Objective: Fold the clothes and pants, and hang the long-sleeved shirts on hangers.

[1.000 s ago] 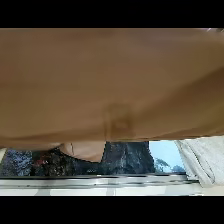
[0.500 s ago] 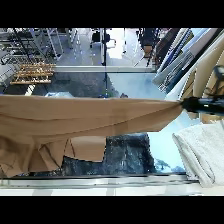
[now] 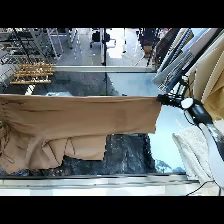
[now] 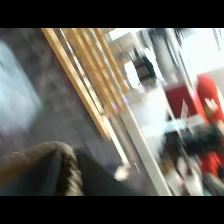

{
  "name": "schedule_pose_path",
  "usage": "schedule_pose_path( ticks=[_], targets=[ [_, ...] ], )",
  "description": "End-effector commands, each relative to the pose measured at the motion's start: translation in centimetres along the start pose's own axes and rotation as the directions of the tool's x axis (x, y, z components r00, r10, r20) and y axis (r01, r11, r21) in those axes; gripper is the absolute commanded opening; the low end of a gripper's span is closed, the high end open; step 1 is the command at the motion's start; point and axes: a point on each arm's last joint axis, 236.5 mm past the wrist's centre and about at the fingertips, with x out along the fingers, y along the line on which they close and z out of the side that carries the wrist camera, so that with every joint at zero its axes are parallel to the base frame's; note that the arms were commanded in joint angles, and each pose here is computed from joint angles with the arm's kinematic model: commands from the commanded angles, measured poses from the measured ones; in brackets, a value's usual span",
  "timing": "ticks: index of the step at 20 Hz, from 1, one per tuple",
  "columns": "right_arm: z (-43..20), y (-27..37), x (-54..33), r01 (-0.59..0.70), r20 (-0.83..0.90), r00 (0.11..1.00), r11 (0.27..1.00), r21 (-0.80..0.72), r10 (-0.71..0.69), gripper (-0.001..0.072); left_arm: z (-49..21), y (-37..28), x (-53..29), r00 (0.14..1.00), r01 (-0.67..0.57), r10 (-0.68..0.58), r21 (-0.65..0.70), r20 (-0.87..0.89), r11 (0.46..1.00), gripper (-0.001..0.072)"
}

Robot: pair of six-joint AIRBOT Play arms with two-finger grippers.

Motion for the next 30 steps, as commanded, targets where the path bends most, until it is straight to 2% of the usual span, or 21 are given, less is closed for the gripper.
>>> schedule_pose_path(
  ticks=[1,2,4,6,8,10,11,12,14,16,20,24,25,26,27,28,29,30],
  targets=[
    [1.3,-0.7,4.1,0.001,0.028,1.0,0.996,0.087,-0.003,0.0459,-0.8,1.5,1.8,0.999,-0.035,0.032,0.095,0.026,0.995,0.072],
    [0.7,-0.6,3.8,-0.004,-0.013,1.0,0.996,0.092,0.005,0.0512,-1.5,1.5,1.3,0.999,-0.011,0.017,0.147,-0.043,0.989,0.0705],
    [-2.2,-0.5,2.9,-0.023,-0.154,0.988,0.999,0.042,0.029,0.0511,-3.4,3.5,-1.2,0.966,0.017,0.056,0.277,-0.252,0.961,0.0701],
    [-6.9,0.9,1.3,-0.1,-0.355,0.93,0.995,0.003,0.094,0.0511,-5.1,8.9,-5.6,0.876,-0.096,0.222,0.296,-0.429,0.95,0.0691],
    [-12.0,5.8,-1.4,-0.312,-0.534,0.793,0.948,0.061,0.295,0.0506,-6.1,15.5,-10.6,0.733,-0.279,0.415,0.318,-0.539,0.906,0.0611],
    [-16.0,12.5,-5.6,-0.505,-0.62,0.575,0.828,0.244,0.534,0.05,-7.3,19.7,-14.1,0.62,-0.375,0.507,0.341,-0.599,0.862,0.0589],
    [-18.0,15.1,-7.3,-0.54,-0.653,0.476,0.782,0.31,0.588,0.05,-8.1,21.3,-15.1,0.584,-0.402,0.532,0.351,-0.613,0.846,0.0589],
    [-20.3,17.0,-8.4,-0.545,-0.692,0.406,0.766,0.341,0.597,0.05,-8.8,22.5,-15.7,0.558,-0.42,0.548,0.358,-0.623,0.834,0.0589],
    [-24.9,20.2,-10.0,-0.542,-0.764,0.307,0.765,0.35,0.567,0.05,-9.9,23.7,-15.9,0.541,-0.418,0.556,0.372,-0.631,0.829,0.0589],
    [-28.5,23.0,-10.3,-0.548,-0.802,0.289,0.777,0.309,0.522,0.05,-10.4,24.2,-15.5,0.545,-0.401,0.555,0.387,-0.628,0.831,0.0589],
    [-32.6,26.7,-8.9,-0.517,-0.817,0.379,0.832,0.202,0.434,0.05,-11.6,24.3,-14.5,0.549,-0.368,0.515,0.363,-0.658,0.856,0.0589],
    [-35.1,27.8,-10.1,-0.503,-0.857,0.363,0.851,0.15,0.366,0.0501,-12.3,23.0,-12.5,0.61,-0.325,0.425,0.278,-0.669,0.904,0.0577],
    [-35.6,28.0,-10.4,-0.5,-0.864,0.357,0.854,0.144,0.355,0.0501,-12.3,22.6,-12.0,0.627,-0.319,0.404,0.253,-0.666,0.913,0.0525],
    [-36.0,28.3,-10.8,-0.506,-0.871,0.347,0.851,0.139,0.348,0.0501,-12.4,22.3,-11.6,0.639,-0.313,0.381,0.228,-0.668,0.922,0.0401],
    [-36.5,28.6,-11.1,-0.507,-0.876,0.34,0.851,0.137,0.343,0.0501,-12.6,22.0,-11.4,0.645,-0.307,0.363,0.207,-0.672,0.929,0.0242],
    [-37.0,28.9,-11.3,-0.505,-0.882,0.33,0.852,0.136,0.337,0.0501,-12.7,21.9,-11.2,0.648,-0.304,0.354,0.197,-0.675,0.932,0.0135],
    [-37.6,29.1,-11.5,-0.504,-0.889,0.323,0.854,0.13,0.325,0.0501,-12.7,21.8,-11.2,0.649,-0.303,0.349,0.191,-0.676,0.934,0.0091],
    [-38.1,29.2,-11.7,-0.502,-0.893,0.319,0.856,0.124,0.317,0.0501,-12.7,21.8,-11.2,0.649,-0.303,0.348,0.19,-0.676,0.934,0.0088]
  ],
)
